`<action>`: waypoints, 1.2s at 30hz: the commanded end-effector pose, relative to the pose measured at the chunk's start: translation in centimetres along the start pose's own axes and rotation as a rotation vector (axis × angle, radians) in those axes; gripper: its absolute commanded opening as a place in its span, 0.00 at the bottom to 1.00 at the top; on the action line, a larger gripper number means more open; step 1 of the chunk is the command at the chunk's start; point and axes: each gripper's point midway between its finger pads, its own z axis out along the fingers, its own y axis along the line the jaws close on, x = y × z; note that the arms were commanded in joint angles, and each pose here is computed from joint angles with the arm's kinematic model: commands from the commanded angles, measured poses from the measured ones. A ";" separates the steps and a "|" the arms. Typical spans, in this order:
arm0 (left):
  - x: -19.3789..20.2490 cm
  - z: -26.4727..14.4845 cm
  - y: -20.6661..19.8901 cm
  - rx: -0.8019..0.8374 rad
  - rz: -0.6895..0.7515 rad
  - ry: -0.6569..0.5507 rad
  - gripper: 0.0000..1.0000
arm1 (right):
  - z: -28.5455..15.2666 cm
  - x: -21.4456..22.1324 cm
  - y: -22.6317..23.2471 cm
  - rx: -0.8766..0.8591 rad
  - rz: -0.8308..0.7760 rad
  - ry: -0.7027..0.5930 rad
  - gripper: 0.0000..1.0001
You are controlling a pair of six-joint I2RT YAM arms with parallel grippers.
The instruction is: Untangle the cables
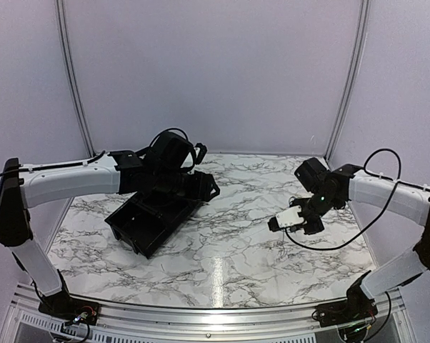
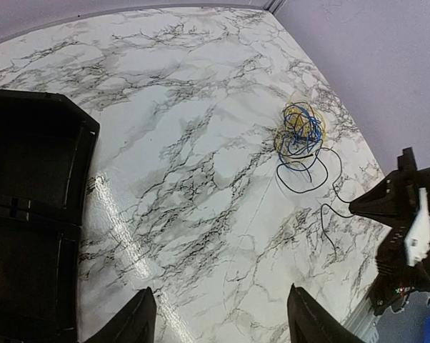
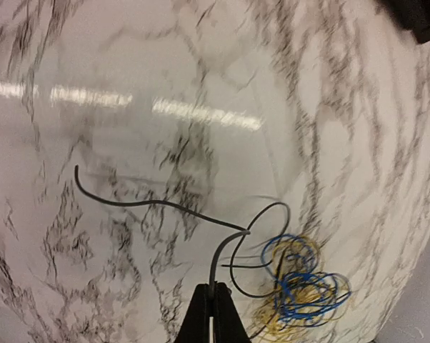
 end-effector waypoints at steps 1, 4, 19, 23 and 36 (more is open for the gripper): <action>-2.2 -1.1 -0.6 -0.002 0.045 -0.106 0.67 | -6.3 -8.1 -2.2 -0.043 0.183 -0.325 0.00; -2.7 -1.0 -1.8 0.045 0.063 -0.115 0.67 | -8.5 -9.6 -3.1 -0.060 0.243 -0.393 0.00; -1.1 -1.9 -9.5 0.475 0.105 -0.158 0.70 | -11.6 -12.1 -6.3 -0.012 0.361 -0.524 0.00; -0.5 0.7 -10.4 0.498 0.124 -0.115 0.70 | -11.4 -12.3 -6.6 -0.011 0.371 -0.533 0.00; 0.1 5.6 -13.3 0.647 0.152 -0.059 0.42 | -10.9 -12.7 -7.2 -0.018 0.402 -0.552 0.00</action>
